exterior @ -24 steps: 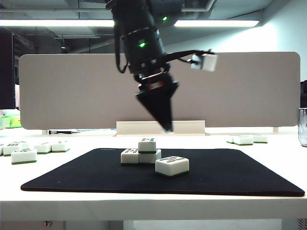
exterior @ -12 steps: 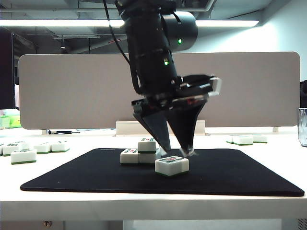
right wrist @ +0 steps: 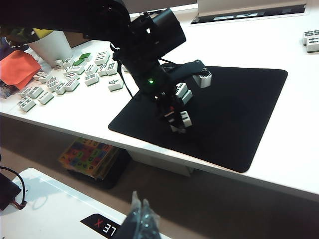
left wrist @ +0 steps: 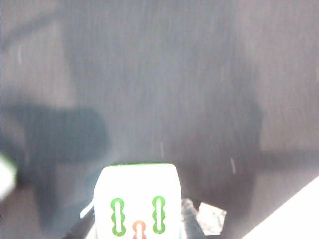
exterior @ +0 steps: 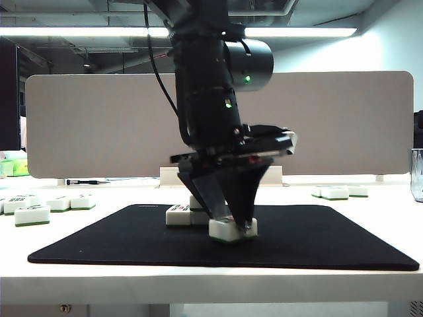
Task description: Arrange four mahjong tiles into a neat stack, creating two layers of paired tiles.
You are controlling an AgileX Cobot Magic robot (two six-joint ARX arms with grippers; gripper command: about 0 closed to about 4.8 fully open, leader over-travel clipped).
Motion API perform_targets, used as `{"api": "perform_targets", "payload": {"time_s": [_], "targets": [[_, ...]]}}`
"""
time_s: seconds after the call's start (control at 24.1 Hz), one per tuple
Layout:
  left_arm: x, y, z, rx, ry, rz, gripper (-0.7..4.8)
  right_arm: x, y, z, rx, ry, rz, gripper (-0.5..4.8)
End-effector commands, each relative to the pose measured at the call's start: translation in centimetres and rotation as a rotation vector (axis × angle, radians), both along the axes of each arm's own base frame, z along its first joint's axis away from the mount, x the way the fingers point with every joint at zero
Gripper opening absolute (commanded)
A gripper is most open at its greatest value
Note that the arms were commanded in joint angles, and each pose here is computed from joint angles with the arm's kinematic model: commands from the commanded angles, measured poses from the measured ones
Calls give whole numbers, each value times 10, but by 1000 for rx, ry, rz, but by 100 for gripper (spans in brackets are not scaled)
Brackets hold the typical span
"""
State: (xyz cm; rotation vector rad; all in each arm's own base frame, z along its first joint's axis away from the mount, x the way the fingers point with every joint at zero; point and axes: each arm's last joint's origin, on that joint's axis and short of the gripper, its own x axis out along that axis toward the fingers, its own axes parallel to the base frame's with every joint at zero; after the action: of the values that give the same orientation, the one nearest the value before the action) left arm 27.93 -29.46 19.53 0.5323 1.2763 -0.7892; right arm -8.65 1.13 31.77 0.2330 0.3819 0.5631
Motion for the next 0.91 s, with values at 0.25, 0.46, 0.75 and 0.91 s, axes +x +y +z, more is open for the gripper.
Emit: {"api": "perform_targets", "payload": {"time_s": [0.25,0.46,0.75,0.91], "targets": [[-1,70,125,-224,-306,255,146,-3,0,0,0,-28,3,-1],[39,127,113,-182,-235,563,146,-3,0,0,0,-27,3,-1],[67,136,64,-63,-110,620,146,-3,0,0,-1,-27,2,-1],[82,129,31,-24,-68,620,146,-3,0,0,0,-27,3,-1]]}}
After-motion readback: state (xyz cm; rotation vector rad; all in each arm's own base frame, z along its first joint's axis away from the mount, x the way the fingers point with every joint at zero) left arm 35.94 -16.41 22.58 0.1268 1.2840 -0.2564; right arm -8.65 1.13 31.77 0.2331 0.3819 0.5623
